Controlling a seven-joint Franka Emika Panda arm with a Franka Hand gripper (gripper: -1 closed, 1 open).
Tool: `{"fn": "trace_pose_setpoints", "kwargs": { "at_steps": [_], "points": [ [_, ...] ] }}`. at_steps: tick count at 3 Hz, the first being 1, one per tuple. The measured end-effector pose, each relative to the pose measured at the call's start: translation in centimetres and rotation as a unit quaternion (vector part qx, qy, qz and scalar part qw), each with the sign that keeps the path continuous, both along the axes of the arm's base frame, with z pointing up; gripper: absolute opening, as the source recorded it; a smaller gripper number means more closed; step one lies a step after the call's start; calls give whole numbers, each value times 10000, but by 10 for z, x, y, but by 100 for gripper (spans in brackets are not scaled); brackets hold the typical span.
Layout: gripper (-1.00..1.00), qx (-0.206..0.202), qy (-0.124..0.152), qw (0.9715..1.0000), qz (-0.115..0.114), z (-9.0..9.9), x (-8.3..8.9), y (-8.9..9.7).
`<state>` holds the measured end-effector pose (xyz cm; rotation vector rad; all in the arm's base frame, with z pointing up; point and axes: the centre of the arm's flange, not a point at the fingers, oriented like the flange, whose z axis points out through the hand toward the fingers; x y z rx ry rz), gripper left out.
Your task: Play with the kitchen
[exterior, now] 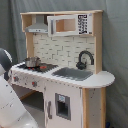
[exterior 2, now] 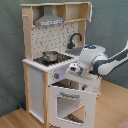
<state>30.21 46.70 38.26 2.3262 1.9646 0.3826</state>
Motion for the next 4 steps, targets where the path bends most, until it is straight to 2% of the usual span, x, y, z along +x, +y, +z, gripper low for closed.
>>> {"fn": "trace_pose_setpoints", "kwargs": {
  "at_steps": [2,4],
  "points": [
    [100,-74,-184,9998,-52,29,-9,-5],
    [100,-452,-434,9978,-218,48,-22,-14]
  ]
}}
